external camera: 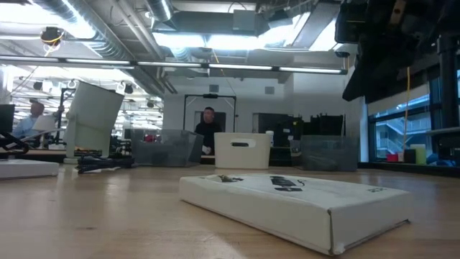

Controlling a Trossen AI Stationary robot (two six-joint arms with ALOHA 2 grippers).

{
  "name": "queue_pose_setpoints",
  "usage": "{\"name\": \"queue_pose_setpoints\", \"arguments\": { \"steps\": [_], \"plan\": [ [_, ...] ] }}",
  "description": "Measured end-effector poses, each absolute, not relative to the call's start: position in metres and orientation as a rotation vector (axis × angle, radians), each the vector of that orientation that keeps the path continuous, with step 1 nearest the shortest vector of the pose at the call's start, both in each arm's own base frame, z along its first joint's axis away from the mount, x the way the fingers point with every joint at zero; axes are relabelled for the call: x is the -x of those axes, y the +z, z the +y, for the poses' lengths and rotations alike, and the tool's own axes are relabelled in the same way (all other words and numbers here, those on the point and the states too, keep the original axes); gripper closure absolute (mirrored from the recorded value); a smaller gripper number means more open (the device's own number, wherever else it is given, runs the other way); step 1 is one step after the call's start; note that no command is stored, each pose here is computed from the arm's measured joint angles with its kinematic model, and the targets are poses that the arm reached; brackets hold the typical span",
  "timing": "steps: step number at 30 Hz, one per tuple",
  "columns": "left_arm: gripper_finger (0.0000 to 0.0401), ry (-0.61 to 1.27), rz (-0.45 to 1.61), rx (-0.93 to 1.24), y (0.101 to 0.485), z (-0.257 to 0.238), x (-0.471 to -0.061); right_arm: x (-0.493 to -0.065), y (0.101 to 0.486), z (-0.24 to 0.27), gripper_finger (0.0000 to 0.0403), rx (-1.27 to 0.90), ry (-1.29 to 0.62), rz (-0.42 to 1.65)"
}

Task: Pick and place items into bin
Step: Put the top blue charger cable into the right black bin

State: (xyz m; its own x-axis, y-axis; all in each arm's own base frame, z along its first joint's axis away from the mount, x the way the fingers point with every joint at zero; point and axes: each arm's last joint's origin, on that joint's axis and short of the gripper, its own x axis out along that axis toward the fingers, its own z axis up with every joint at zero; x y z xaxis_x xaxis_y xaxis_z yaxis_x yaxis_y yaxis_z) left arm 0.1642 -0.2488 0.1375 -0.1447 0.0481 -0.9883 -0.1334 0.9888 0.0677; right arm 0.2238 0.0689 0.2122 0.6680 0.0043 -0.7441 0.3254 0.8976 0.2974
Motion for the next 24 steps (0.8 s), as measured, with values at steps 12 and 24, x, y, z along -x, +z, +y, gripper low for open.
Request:
{"name": "queue_pose_setpoints", "arguments": {
  "steps": [12, 24],
  "plan": [
    [0.0387, 0.416, 1.314, 0.288, 0.208, -0.203, -0.175, -0.224, 0.212, 0.069, 0.0396, -0.425, -0.186, 0.828],
    [0.0387, 0.525, 0.728, 0.304, 0.273, -0.11, -0.236, -0.229, 0.216, 0.059, 0.0384, -0.477, -0.363, 0.692]
  ]
}}
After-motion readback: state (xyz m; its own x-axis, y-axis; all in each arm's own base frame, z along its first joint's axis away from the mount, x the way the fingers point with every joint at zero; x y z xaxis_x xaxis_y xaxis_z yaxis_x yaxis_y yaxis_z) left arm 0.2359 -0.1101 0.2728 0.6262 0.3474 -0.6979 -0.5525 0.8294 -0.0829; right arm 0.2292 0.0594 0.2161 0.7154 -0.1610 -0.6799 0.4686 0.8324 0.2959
